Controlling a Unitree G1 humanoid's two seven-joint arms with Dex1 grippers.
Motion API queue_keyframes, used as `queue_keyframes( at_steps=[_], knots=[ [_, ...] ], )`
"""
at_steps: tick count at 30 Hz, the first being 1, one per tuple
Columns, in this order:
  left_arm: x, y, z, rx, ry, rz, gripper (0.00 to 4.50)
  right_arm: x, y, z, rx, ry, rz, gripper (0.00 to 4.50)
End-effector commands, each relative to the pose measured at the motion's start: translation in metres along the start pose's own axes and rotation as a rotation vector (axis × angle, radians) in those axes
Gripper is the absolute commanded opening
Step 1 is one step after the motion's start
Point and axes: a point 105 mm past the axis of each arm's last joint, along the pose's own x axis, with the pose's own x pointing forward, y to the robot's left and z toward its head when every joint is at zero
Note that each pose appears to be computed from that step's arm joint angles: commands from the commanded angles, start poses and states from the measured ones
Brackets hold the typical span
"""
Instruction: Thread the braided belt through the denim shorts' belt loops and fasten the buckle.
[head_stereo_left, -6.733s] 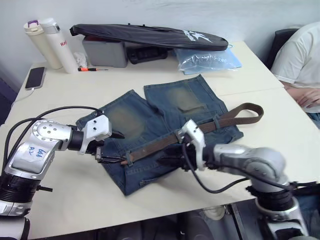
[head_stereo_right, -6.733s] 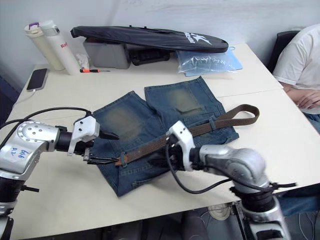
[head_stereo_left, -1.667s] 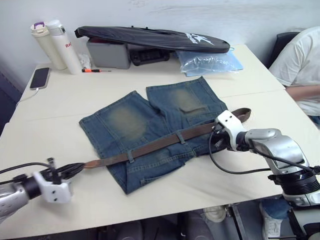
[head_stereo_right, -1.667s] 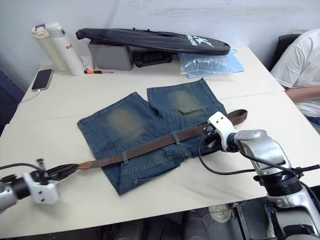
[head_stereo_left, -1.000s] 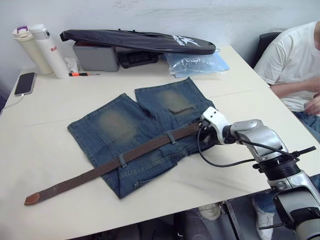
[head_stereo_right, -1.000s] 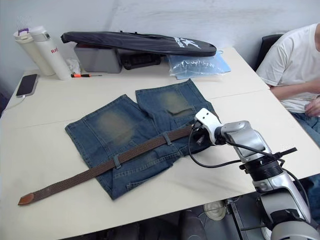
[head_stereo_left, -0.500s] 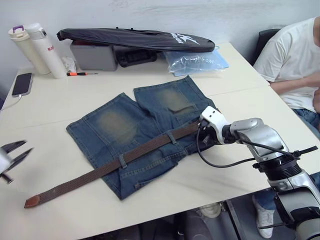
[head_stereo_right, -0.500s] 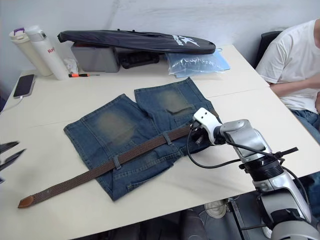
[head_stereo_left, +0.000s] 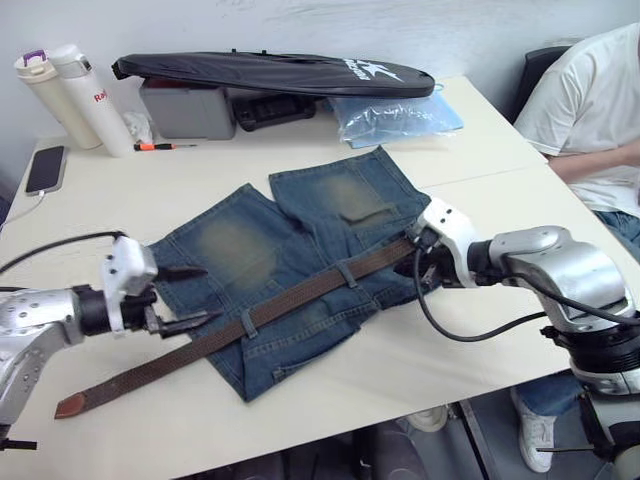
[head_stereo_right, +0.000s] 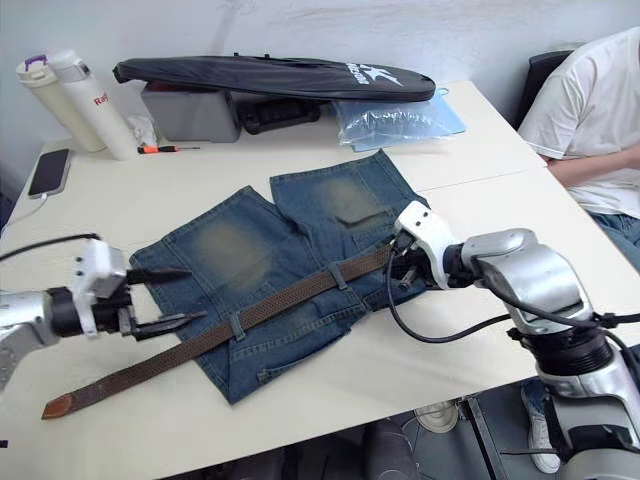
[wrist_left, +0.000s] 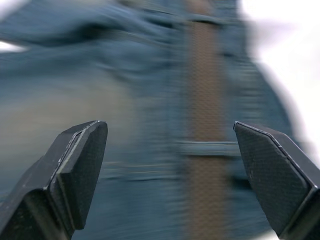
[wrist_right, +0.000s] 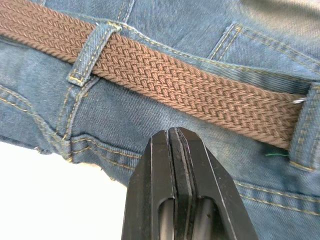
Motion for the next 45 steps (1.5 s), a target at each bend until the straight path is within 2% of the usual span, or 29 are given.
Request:
queue_keyframes(
  at_steps=[1,6,10,13,16,18,19,21,23,27,35,45],
  knots=[
    [0.003,0.0,-0.006,0.069,0.102,-0.044,4.44,-0.009,0.001,0.009,-0.024,-0.028,-0.02,0.0],
    [0.005,0.013,-0.046,0.238,0.31,-0.038,4.44,-0.009,0.001,0.004,-0.011,-0.022,-0.037,0.0],
    [0.017,0.028,-0.062,0.33,0.321,0.035,4.44,-0.008,0.001,0.004,-0.01,-0.027,-0.044,0.0],
    [0.026,0.025,-0.061,0.307,0.282,0.03,4.44,-0.008,-0.001,0.005,-0.011,-0.034,-0.05,0.0],
    [0.029,0.016,-0.062,0.275,0.259,-0.01,3.8,-0.007,-0.002,0.005,-0.012,-0.032,-0.055,0.0],
    [0.025,0.011,-0.063,0.254,0.254,-0.027,3.03,-0.007,-0.002,0.004,-0.011,-0.025,-0.058,0.0],
    [0.023,0.01,-0.062,0.248,0.253,-0.027,2.85,-0.007,-0.003,0.004,-0.009,-0.021,-0.058,0.0],
    [0.017,0.01,-0.06,0.233,0.245,-0.021,2.06,-0.006,-0.003,0.003,-0.002,-0.013,-0.059,0.0],
    [0.014,0.011,-0.059,0.224,0.241,-0.014,1.46,-0.006,-0.004,0.002,0.004,-0.006,-0.061,0.0],
    [0.005,0.017,-0.049,0.193,0.183,0.048,0.03,0.004,-0.009,-0.015,0.011,0.06,-0.076,0.0],
    [-0.016,0.019,-0.048,0.137,0.163,0.102,0.03,0.022,-0.011,-0.036,0.06,0.096,-0.05,0.0],
    [-0.06,0.01,-0.074,0.045,0.257,0.189,0.03,0.027,-0.015,-0.048,0.068,0.121,-0.057,0.0]
  ],
)
